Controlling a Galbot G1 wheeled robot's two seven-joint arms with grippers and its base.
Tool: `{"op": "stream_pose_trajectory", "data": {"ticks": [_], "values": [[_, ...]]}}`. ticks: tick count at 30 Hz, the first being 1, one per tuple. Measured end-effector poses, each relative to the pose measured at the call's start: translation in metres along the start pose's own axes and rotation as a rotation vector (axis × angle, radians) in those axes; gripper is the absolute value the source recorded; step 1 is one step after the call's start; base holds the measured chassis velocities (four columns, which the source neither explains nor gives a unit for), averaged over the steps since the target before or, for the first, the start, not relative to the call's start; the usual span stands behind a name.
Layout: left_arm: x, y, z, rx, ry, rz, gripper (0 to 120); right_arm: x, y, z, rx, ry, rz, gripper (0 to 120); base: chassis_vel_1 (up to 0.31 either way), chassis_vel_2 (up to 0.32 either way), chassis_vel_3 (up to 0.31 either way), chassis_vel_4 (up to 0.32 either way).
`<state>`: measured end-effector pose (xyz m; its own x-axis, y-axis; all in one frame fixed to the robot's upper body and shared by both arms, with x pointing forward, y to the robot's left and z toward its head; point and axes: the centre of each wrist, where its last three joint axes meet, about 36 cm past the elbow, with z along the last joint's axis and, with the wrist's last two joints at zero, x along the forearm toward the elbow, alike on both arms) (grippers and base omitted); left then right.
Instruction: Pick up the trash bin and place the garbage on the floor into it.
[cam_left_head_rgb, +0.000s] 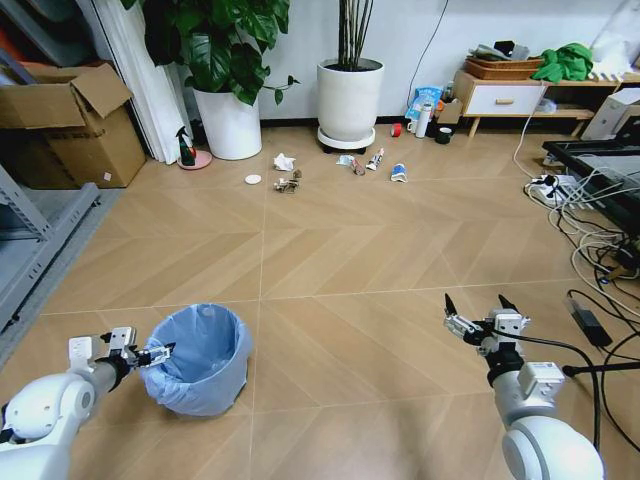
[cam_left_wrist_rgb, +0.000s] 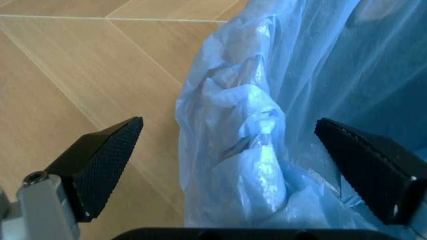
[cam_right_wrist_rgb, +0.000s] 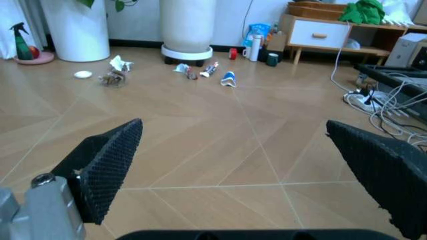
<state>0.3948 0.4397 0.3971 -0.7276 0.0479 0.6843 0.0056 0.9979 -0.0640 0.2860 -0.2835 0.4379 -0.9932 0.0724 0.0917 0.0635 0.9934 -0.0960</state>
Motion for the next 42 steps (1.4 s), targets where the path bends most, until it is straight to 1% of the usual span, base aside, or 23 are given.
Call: {"op": "stream_pose_trajectory", "data": {"ticks": [5, 8, 9, 10, 11, 13, 14, 15, 16, 18, 19, 20, 22, 23, 24, 27, 28, 29, 31, 32, 34, 41, 42], "values": [[-0.0039, -0.0039, -0.0009, 0.000, 0.002, 0.008, 100, -0.0007, -0.0008, -0.0006, -0.001, -0.002, -0.002, 100, 0.000, 0.000, 0.000, 0.000], [-0.0041, -0.0042, -0.0007, -0.001, 0.003, 0.009, 96, -0.0009, -0.0011, -0.0007, -0.001, -0.002, -0.002, 100, 0.000, 0.000, 0.000, 0.000], [-0.0040, -0.0040, -0.0001, -0.002, 0.005, 0.009, 88, -0.0011, -0.0012, -0.0004, -0.001, -0.001, -0.002, 100, 0.000, 0.000, 0.000, 0.000], [-0.0038, -0.0038, 0.0004, -0.002, 0.007, 0.009, 85, -0.0012, -0.0012, -0.0002, -0.002, -0.001, -0.001, 100, 0.000, 0.000, 0.000, 0.000], [-0.0038, -0.0038, 0.0004, -0.002, 0.007, 0.009, 85, -0.0012, -0.0012, -0.0002, -0.002, -0.001, -0.001, 100, 0.000, 0.000, 0.000, 0.000], [-0.0032, -0.0027, 0.0014, -0.006, 0.011, 0.011, 72, -0.0017, 0.0002, 0.0003, -0.005, 0.000, -0.004, 100, 0.000, 0.000, 0.000, 0.000], [-0.0032, -0.0027, 0.0014, -0.006, 0.011, 0.011, 72, -0.0017, 0.0002, 0.0003, -0.005, 0.000, -0.004, 100, 0.000, 0.000, 0.000, 0.000], [-0.0031, -0.0024, 0.0016, -0.006, 0.011, 0.012, 68, -0.0019, 0.0004, 0.0004, -0.005, 0.000, -0.005, 100, 0.000, 0.000, 0.000, 0.000], [-0.0031, -0.0019, 0.0019, -0.007, 0.012, 0.015, 62, -0.0025, 0.0007, 0.0005, -0.006, -0.001, -0.005, 100, 0.000, 0.000, 0.000, 0.000], [-0.0031, -0.0018, 0.0022, -0.008, 0.013, 0.017, 55, -0.0028, 0.0007, 0.0005, -0.006, -0.001, -0.005, 100, 0.000, 0.000, 0.000, 0.000], [-0.0031, -0.0018, 0.0022, -0.008, 0.013, 0.017, 55, -0.0028, 0.0007, 0.0005, -0.006, -0.001, -0.005, 100, 0.000, 0.000, 0.000, 0.000], [-0.0030, -0.0018, 0.0023, -0.008, 0.013, 0.018, 52, -0.0028, 0.0007, 0.0005, -0.006, -0.001, -0.005, 100, 0.000, 0.000, 0.000, 0.000], [-0.0031, -0.0019, 0.0024, -0.008, 0.012, 0.021, 40, -0.0028, -0.0001, 0.0004, -0.005, -0.002, -0.003, 100, 0.000, 0.000, 0.000, 0.000], [-0.0031, -0.0019, 0.0024, -0.008, 0.012, 0.021, 40, -0.0028, -0.0001, 0.0004, -0.005, -0.002, -0.003, 100, 0.000, 0.000, 0.000, 0.000], [-0.0032, -0.0020, 0.0023, -0.008, 0.012, 0.024, 37, -0.0028, -0.0005, 0.0004, -0.005, -0.003, -0.002, 100, 0.000, 0.000, 0.000, 0.000], [-0.0036, -0.0024, 0.0015, -0.007, 0.008, 0.028, 20, -0.0029, -0.0008, 0.0002, -0.004, -0.004, -0.001, 100, 0.000, 0.000, 0.000, 0.000], [-0.0036, -0.0024, 0.0015, -0.007, 0.008, 0.028, 20, -0.0029, -0.0008, 0.0002, -0.004, -0.004, -0.001, 100, 0.000, 0.000, 0.000, 0.000], [-0.0037, -0.0024, 0.0013, -0.007, 0.007, 0.028, 17, -0.0032, -0.0008, 0.0000, -0.005, -0.005, -0.001, 100, 0.000, 0.000, 0.000, 0.000], [-0.0039, -0.0023, 0.0009, -0.007, 0.004, 0.027, 5, -0.0039, -0.0009, -0.0006, -0.005, -0.008, -0.001, 100, 0.000, 0.000, 0.000, 0.000], [-0.0039, -0.0023, 0.0009, -0.007, 0.004, 0.027, 5, -0.0039, -0.0009, -0.0006, -0.005, -0.008, -0.001, 100, 0.000, 0.000, 0.000, 0.000], [-0.0039, -0.0022, 0.0009, -0.006, 0.002, 0.027, 0, -0.0040, -0.0009, -0.0007, -0.006, -0.008, -0.001, 100, 0.000, 0.000, 0.000, 0.000], [-0.0033, -0.0023, 0.0034, 0.001, -0.021, 0.018, 0, -0.0048, -0.0007, -0.0003, -0.010, -0.009, 0.000, 100, 0.000, 0.000, 0.000, 0.000], [-0.0022, -0.0030, 0.0033, 0.008, -0.043, 0.009, 0, -0.0051, -0.0012, -0.0006, -0.011, -0.010, 0.001, 100, 0.000, 0.000, 0.000, 0.000]]}}
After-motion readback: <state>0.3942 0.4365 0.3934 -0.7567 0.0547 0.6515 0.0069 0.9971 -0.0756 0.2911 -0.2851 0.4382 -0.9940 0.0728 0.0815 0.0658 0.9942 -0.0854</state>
